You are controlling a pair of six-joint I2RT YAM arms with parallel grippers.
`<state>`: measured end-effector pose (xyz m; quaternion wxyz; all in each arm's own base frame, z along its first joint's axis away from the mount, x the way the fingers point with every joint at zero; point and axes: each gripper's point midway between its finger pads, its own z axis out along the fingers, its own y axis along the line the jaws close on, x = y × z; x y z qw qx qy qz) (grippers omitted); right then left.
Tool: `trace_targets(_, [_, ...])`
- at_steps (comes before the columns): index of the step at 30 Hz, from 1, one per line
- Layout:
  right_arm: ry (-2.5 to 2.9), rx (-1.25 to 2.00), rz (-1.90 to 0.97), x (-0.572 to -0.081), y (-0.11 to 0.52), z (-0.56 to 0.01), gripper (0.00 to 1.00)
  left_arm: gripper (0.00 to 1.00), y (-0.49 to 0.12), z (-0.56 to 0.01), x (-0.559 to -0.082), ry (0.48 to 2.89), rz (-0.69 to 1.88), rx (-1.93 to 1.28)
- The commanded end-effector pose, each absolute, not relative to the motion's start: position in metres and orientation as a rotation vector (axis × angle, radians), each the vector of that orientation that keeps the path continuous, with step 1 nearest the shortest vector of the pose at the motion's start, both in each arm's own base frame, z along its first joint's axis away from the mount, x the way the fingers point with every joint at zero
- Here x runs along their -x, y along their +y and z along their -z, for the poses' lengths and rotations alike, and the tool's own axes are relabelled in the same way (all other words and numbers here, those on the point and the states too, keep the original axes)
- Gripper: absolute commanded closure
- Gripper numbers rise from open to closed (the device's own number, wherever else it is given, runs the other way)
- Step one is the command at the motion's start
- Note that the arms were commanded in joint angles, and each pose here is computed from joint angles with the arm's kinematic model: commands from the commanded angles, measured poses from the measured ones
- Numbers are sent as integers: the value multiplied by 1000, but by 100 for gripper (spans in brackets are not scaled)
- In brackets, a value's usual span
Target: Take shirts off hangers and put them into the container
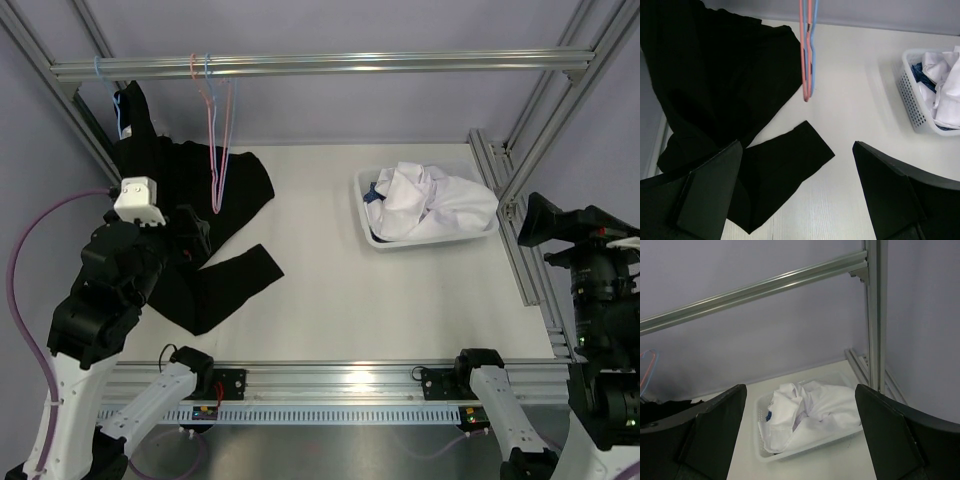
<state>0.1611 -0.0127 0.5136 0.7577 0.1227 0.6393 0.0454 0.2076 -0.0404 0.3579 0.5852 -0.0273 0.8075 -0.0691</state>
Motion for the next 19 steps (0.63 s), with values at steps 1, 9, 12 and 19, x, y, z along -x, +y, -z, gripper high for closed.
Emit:
trace_targets(1, [1380,-211,-54,-158,-14,-510,1,1,-22,-390,-204,1767,99,118])
trace_targets(9, [1351,-191,-52,-150,-14,-510,1,1,8,-402,-184,1689,-8,169])
trace_targets(12, [1353,-180,-57,-152,-12,-512,0,1,10,-405,-182,1680,-10,176])
trace_targets(19, [1368,-158,-83,-163,-6,-513,0,1,7,-402,-179,1678,19,185])
